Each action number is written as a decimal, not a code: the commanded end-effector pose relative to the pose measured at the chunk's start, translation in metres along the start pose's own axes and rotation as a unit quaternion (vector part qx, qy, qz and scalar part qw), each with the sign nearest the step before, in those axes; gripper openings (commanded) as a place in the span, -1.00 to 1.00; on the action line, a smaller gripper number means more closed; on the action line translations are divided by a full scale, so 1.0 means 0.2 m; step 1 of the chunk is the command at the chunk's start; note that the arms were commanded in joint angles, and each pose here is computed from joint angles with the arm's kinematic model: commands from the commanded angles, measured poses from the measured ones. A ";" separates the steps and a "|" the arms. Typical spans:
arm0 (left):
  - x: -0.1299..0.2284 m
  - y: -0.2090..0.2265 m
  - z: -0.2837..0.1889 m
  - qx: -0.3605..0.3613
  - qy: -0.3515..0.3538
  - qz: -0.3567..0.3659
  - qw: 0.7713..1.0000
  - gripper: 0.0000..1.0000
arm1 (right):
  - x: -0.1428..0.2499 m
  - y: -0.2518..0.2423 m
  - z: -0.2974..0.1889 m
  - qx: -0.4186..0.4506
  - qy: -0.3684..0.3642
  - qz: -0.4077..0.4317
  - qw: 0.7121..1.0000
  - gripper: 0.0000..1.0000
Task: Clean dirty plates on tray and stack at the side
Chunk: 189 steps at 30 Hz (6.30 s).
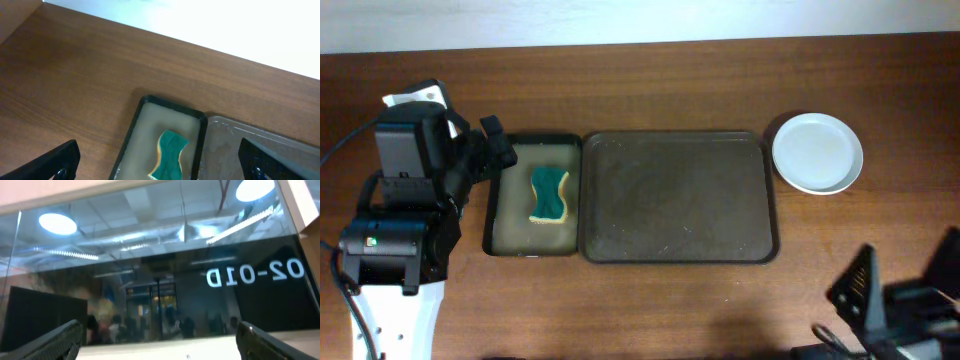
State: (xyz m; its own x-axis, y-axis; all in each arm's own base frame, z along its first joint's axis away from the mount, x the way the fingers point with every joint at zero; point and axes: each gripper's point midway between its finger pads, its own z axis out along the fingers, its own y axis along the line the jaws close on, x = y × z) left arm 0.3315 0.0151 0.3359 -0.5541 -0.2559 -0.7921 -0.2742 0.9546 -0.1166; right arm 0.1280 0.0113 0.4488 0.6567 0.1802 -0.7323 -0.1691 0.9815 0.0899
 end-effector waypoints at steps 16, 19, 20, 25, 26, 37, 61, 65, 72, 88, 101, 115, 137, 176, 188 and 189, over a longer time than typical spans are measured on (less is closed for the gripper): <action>-0.01 0.00 -0.02 0.003 -0.005 -0.004 1.000 0.99 | 0.93 -0.05 -0.21 -0.001 0.168 0.011 0.986 0.97; -0.01 0.00 -0.02 0.003 -0.005 -0.004 1.000 0.99 | 1.03 -0.06 -0.25 0.002 0.191 0.010 0.982 0.97; -0.01 0.00 -0.02 0.003 -0.005 -0.004 1.000 0.99 | 1.07 -0.07 -0.27 0.003 0.203 0.010 0.979 0.97; -0.01 0.00 -0.02 0.003 -0.005 -0.004 1.000 0.99 | 1.26 -0.09 -0.38 0.011 0.292 0.007 0.956 0.97; -0.01 0.00 -0.02 0.003 -0.005 -0.004 1.000 0.99 | 1.32 -0.09 -0.42 0.014 0.321 0.006 0.947 0.97; -0.01 0.00 -0.02 0.003 -0.005 -0.004 1.000 0.99 | 1.48 -0.11 -0.56 0.022 0.399 0.003 0.917 0.97; -0.01 0.00 -0.02 0.003 -0.005 -0.004 1.000 0.99 | 1.47 0.02 -0.56 -0.105 0.387 -0.092 0.911 0.97; -0.01 0.00 -0.02 0.003 -0.005 -0.004 1.000 0.99 | 1.47 0.02 -0.56 -0.105 0.387 -0.092 0.911 0.97; -0.01 0.00 -0.02 0.003 -0.005 -0.004 1.000 0.99 | 1.47 0.02 -0.56 -0.105 0.387 -0.092 0.911 0.97; -0.01 0.00 -0.02 0.002 -0.003 -0.003 1.000 0.99 | 1.47 -0.01 -0.55 -0.052 0.395 -0.014 0.917 0.97; -0.01 0.00 -0.02 0.002 -0.003 -0.003 1.000 0.99 | 1.47 -0.02 -0.56 -0.040 0.398 -0.008 0.916 0.97; 0.05 0.08 -0.34 0.016 -0.046 -0.012 0.999 0.99 | 1.47 -0.02 -0.56 -0.040 0.398 -0.008 0.916 0.97; 0.50 0.22 -0.47 0.124 -0.345 -0.069 0.928 0.99 | 1.47 -0.02 -0.56 -0.040 0.399 -0.008 0.916 0.97; 0.99 0.08 0.18 0.144 -0.262 0.085 0.951 0.99 | 1.47 -0.02 -0.56 -0.040 0.399 -0.008 0.916 0.97; 0.99 0.08 0.18 0.144 -0.262 0.085 0.951 0.99 | 1.47 -0.02 -0.56 -0.040 0.399 -0.008 0.916 0.97; 0.99 0.08 0.18 0.143 -0.262 0.085 0.951 0.99 | 1.47 -0.02 -0.56 -0.040 0.398 -0.008 0.916 0.97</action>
State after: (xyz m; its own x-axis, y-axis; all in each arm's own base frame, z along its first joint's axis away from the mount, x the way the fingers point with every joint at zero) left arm 0.2459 -0.0128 0.1571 -0.0820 -0.0692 -0.9942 0.0440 0.9964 -0.0730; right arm 0.2405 0.0528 0.1599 -0.0732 0.0198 -0.9971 -0.2424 0.9695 0.0370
